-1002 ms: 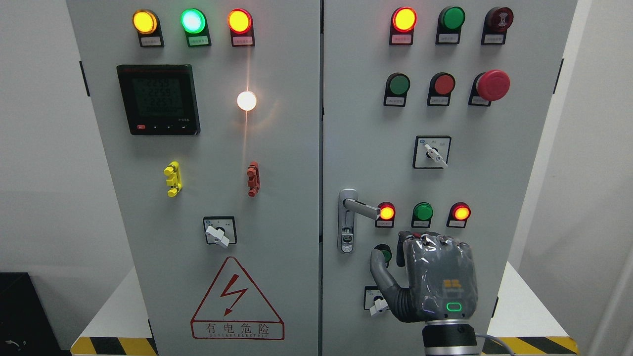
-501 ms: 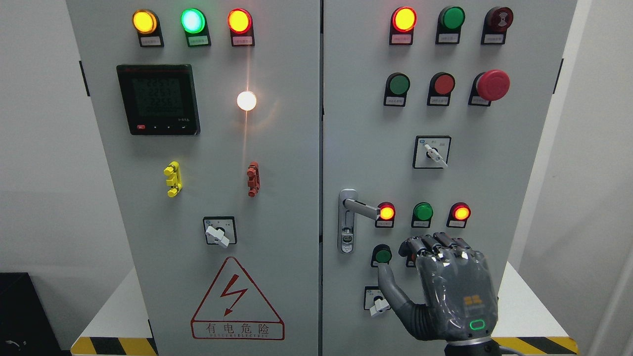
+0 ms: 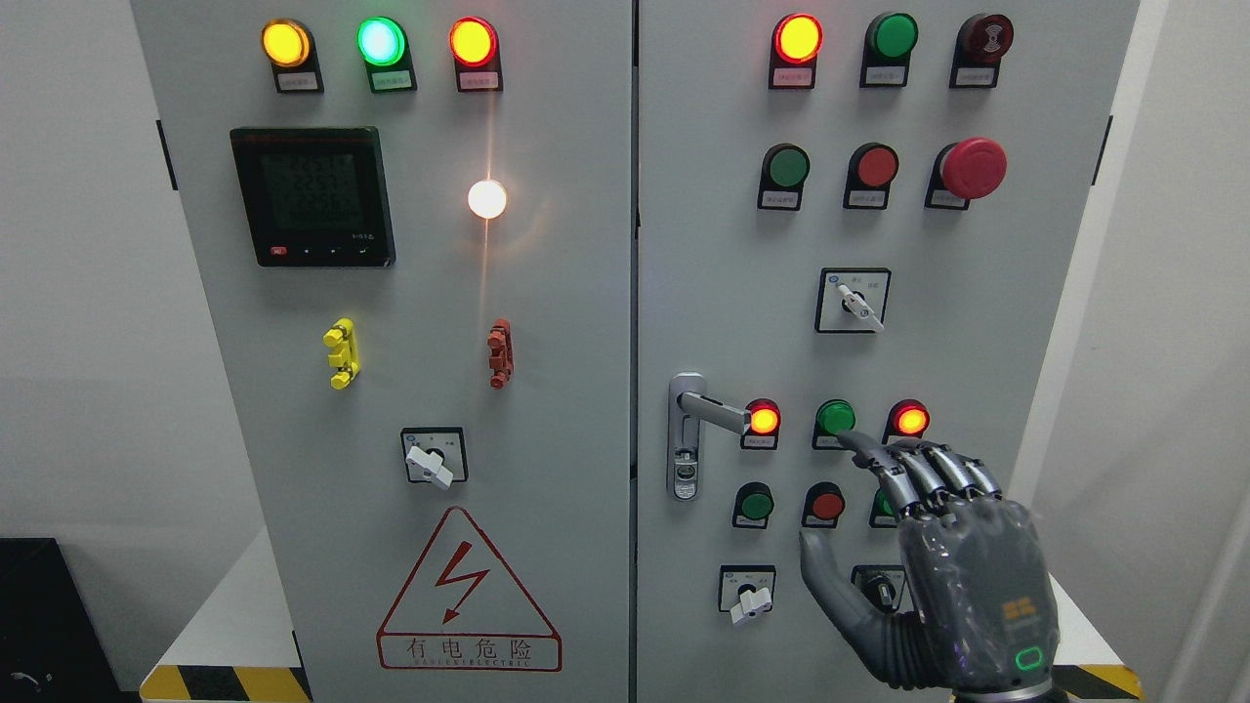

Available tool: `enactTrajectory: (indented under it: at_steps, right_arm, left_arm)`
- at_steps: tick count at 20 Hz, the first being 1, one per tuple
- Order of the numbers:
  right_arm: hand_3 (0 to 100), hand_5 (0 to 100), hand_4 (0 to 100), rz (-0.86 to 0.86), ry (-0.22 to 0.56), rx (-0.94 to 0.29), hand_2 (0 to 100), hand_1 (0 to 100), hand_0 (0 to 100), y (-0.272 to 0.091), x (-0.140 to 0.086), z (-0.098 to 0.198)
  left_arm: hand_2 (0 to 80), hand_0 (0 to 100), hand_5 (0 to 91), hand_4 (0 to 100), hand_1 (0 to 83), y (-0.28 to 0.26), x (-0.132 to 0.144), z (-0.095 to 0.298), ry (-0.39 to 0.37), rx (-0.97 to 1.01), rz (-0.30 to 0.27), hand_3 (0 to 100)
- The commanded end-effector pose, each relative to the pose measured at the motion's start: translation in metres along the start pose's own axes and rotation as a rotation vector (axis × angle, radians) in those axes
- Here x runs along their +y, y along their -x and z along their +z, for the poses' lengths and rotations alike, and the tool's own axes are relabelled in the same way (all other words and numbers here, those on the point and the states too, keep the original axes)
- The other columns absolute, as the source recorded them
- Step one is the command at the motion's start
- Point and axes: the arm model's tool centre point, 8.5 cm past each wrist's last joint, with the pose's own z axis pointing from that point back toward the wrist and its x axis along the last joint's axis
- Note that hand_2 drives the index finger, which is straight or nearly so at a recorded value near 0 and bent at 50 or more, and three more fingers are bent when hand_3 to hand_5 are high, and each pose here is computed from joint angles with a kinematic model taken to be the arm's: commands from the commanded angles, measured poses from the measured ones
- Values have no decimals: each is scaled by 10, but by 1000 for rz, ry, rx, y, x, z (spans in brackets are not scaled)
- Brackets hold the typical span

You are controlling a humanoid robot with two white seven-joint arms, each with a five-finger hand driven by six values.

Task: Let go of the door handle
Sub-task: 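Open the right hand fingers and pull away from the handle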

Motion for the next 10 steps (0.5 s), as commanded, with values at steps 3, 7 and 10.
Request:
enactTrajectory:
  at_steps: [3,7,10]
  right_arm:
    - [38,0,57,-11,33,38,5,192,502,14,-12,2]
    - [41,0,54,-15,41,38,29,190,499,13,-13,2]
    - [45,0,57,-20,39,35,36,189,496,11,-11,2]
  left_arm:
    - [0,120,0,0,556,11,0,1,0,15,1,0]
    - [0,120,0,0,556,11,0,1,0,15,2,0]
    - [0,120,0,0,556,11,0,1,0,15,2,0]
